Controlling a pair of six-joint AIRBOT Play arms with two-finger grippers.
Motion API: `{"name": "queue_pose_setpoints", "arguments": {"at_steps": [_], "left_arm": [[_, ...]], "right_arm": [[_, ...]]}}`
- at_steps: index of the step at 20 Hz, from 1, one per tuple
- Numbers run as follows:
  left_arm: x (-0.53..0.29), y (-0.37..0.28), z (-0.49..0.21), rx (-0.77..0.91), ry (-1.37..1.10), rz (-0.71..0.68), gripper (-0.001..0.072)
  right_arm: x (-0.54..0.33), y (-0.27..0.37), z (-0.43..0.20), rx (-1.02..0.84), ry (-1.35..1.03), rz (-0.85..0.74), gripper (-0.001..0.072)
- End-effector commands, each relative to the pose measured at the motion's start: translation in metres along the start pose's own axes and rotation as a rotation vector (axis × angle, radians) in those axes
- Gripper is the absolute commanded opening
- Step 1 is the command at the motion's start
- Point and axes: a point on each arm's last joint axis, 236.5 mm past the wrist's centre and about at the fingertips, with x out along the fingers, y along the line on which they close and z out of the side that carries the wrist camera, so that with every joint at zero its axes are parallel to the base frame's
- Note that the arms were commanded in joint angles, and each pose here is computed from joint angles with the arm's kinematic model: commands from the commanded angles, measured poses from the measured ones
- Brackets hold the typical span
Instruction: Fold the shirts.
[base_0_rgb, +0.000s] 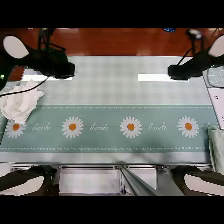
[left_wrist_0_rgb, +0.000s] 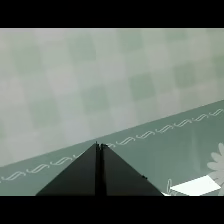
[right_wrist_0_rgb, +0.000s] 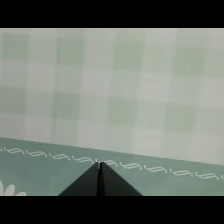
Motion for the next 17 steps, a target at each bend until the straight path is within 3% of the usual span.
{"name": "queue_pose_setpoints", "arguments": {"at_steps": [1, 17], "left_arm": [[0.0166, 0.0096, -0.0255, -0.016, 0.103, 0.04, 0.0016], [0.0197, 0.0099, -0.0263, -0.016, 0.109, 0.04, 0.0016]], "right_arm": [[0.0324, 0.0046, -0.0252, -0.016, 0.087, -0.039, 0.0026], [0.0294, 0.0049, -0.0243, 0.009, 0.079, -0.039, 0.0026]]}}
